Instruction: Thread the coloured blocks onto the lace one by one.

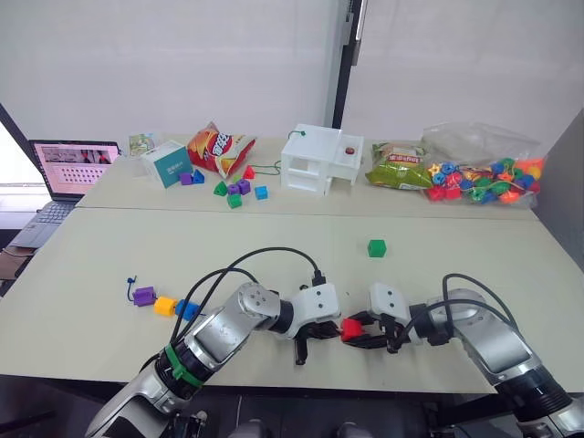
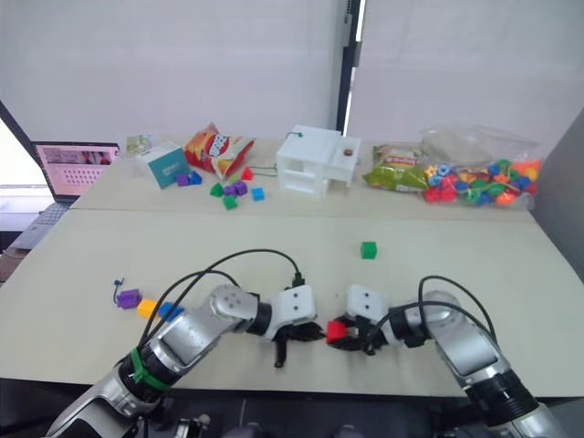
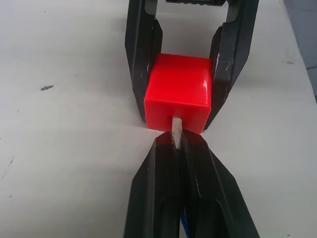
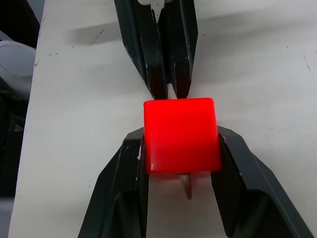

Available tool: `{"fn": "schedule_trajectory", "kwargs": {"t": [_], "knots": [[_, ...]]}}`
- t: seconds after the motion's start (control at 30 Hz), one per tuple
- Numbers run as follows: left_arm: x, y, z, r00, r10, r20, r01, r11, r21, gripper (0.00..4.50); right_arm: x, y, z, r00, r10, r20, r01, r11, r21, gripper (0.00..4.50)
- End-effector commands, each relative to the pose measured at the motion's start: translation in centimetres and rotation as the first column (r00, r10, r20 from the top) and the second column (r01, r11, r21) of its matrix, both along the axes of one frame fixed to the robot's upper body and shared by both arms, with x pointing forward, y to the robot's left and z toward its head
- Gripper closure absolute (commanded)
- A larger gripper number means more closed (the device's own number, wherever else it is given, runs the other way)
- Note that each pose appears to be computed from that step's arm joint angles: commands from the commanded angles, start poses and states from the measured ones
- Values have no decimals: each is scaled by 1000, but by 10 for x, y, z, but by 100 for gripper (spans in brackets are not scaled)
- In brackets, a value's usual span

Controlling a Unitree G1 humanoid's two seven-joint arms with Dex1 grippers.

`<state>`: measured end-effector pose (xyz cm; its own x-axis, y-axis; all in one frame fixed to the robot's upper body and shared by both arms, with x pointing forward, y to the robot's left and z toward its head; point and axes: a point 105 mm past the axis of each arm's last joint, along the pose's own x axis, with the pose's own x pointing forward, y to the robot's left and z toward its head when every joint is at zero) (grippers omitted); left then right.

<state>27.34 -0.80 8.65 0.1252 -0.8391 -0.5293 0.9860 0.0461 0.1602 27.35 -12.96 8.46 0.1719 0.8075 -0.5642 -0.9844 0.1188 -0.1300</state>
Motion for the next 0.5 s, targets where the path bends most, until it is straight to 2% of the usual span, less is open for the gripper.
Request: {"fn": "schedule_trajectory", "kwargs": {"t": [0.03,0.1,0.17,0.3,0.5], "knots": [[-10,-8,10,998,-67,21,68,996,-60,352,-7,14,7,998,50,24,-51,998,33,331],[-3,2,13,998,-38,54,41,997,-61,286,-7,13,5,999,42,24,-43,999,28,331],[-4,10,17,999,-35,40,38,996,-86,221,-7,12,4,999,37,24,-37,999,24,331],[0,30,18,999,-6,34,10,994,-105,219,-6,9,3,999,20,25,-20,1000,20,331],[0,50,8,999,-7,40,10,998,-62,219,-4,7,5,999,-1,33,0,1000,28,331]]}}
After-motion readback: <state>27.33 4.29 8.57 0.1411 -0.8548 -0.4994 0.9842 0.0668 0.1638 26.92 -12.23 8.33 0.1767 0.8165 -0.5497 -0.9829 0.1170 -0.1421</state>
